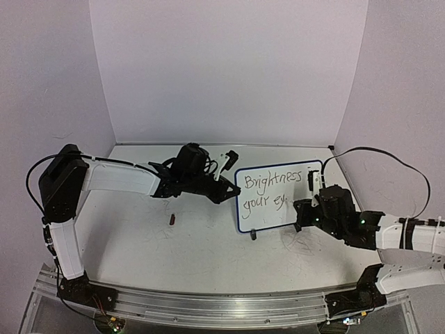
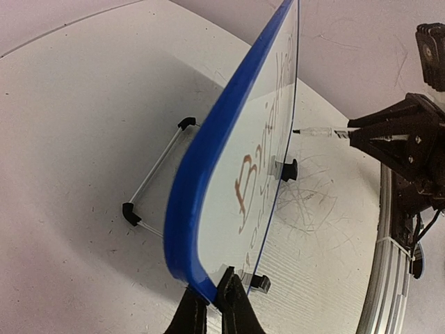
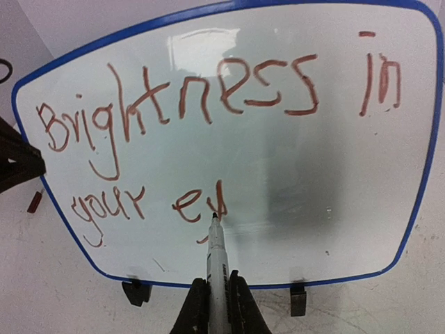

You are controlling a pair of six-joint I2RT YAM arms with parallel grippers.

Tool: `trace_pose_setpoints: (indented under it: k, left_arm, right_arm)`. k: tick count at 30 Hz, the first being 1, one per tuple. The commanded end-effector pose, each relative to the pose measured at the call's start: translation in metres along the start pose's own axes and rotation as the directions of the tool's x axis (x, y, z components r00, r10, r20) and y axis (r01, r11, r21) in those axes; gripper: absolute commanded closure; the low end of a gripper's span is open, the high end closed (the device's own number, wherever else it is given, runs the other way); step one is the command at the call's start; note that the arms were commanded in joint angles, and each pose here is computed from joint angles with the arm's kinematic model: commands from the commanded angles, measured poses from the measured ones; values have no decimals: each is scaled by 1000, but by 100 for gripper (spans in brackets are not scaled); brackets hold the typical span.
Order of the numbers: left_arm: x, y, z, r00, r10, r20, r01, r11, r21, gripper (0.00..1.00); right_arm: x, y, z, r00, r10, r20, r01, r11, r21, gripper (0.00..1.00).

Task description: Write a sentence on the whiteboard

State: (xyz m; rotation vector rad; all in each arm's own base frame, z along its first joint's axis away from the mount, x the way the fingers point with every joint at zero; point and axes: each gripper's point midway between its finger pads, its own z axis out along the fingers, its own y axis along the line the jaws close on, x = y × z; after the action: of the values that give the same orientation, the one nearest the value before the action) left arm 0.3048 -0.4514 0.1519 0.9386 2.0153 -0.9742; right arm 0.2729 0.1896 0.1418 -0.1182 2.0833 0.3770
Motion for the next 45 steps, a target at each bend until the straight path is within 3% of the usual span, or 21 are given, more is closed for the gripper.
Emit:
trace_pose_setpoints:
  k: [1, 34, 45]
  left_arm:
    - [40, 33, 3, 990, 19, -139, -40, 988, -146, 100]
    - [39, 33, 3, 990, 20, -138, -40, 988, -146, 100]
    - [40, 32, 4, 990, 20, -140, -41, 989, -144, 100]
  right_arm:
    - [-6, -9, 2, 1000, -5, 15, 4, 999, 41, 100]
    - [-27, -21, 3, 994, 25, 105, -38, 991, 126, 100]
    - [-24, -1, 8, 997, -26, 69, 24, 999, 31, 100]
